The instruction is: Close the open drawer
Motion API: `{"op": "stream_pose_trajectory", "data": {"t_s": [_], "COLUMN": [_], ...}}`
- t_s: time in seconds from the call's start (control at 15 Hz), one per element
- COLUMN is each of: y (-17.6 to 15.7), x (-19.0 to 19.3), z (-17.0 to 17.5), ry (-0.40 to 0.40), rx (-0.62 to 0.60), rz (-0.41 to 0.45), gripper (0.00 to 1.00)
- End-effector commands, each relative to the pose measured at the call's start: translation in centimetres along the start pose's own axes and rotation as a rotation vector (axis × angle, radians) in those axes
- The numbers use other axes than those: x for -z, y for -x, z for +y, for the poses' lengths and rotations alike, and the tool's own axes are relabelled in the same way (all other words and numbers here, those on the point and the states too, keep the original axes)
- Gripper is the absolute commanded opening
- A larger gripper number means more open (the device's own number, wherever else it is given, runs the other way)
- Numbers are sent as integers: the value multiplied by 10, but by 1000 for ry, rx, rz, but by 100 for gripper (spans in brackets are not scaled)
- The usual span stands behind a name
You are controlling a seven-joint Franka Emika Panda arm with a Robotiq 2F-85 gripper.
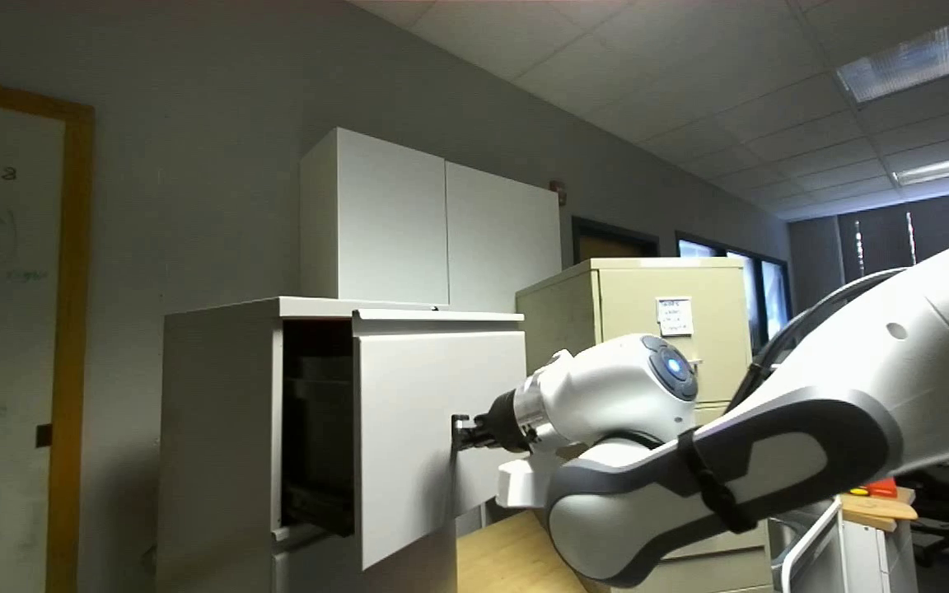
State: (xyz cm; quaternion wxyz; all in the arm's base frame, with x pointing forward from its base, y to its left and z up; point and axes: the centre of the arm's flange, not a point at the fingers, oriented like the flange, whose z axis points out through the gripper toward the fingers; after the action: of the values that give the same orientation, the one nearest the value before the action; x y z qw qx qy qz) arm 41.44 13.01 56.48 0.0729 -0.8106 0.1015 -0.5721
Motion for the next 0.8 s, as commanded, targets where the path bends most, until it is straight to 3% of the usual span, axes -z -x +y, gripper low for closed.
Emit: {"op": "stream_pose_trajectory", "data": {"t_s": [0.0, 0.33, 0.73], "y": [-31, -48, -44], "x": [-60, -105, -157], "z": [-29, -52, -91], "ry": [3, 1, 6], "rx": [-27, -82, -116], "rz": [-11, -76, -158], "gripper": [6, 6, 5]}}
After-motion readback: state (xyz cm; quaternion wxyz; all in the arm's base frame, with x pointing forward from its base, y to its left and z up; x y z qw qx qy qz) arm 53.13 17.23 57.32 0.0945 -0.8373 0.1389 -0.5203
